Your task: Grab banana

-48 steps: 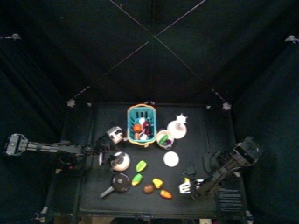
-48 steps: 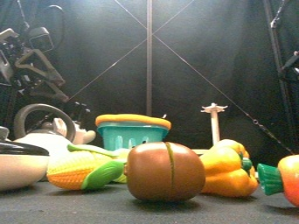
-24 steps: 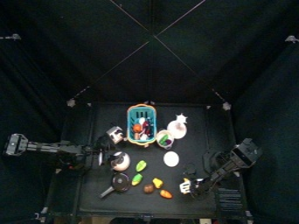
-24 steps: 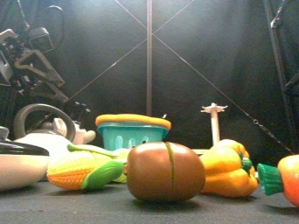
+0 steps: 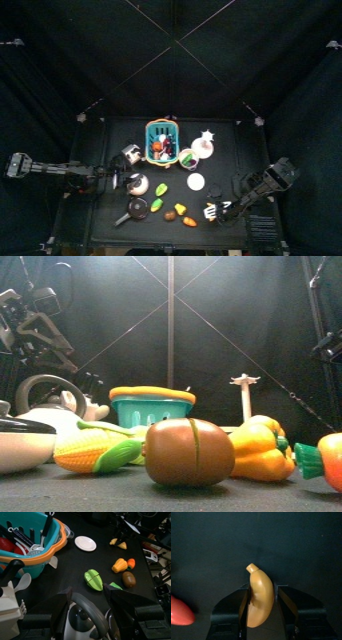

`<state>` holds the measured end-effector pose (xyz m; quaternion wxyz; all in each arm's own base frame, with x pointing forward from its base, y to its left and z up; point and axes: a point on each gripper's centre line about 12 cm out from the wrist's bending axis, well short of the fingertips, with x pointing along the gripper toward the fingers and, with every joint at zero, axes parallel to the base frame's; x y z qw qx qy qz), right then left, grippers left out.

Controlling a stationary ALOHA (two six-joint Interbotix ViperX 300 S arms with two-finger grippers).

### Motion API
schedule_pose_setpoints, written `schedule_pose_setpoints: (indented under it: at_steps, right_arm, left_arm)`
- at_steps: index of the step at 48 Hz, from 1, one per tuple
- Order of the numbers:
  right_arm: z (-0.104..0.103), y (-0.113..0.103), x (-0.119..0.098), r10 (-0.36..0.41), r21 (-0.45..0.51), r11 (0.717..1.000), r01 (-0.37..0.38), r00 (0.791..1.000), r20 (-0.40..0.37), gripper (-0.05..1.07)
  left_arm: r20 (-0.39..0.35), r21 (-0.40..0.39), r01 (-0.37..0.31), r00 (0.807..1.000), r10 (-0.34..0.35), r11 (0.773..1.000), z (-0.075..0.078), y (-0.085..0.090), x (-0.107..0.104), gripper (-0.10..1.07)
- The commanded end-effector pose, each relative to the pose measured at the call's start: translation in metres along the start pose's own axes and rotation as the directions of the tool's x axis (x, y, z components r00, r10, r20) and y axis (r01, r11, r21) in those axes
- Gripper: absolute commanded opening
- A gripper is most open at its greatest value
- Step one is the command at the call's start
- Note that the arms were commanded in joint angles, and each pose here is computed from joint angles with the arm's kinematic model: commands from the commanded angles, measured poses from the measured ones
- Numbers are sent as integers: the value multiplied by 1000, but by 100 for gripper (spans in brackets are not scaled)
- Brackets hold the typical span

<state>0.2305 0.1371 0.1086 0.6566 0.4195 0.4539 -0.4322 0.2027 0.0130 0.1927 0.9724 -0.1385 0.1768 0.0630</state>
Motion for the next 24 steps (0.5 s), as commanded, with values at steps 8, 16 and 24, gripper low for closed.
schedule_pose_setpoints:
  at_steps: [8, 16, 24]
  right_arm:
    - [16, 6, -20, 73, -2, 997, -73, 997, 23, 69]
    - [18, 2, -19, 69, -11, 998, -69, 997, 28, 69]
    - [26, 6, -23, 98, -27, 995, -97, 994, 55, 69]
  left_arm:
    - [26, -2, 3, 1000, -3, 1000, 8, -2, 1, 89]
    - [26, -2, 3, 1000, -3, 1000, 8, -2, 1, 89]
    - [26, -2, 3, 1000, -3, 1000, 8, -2, 1, 89]
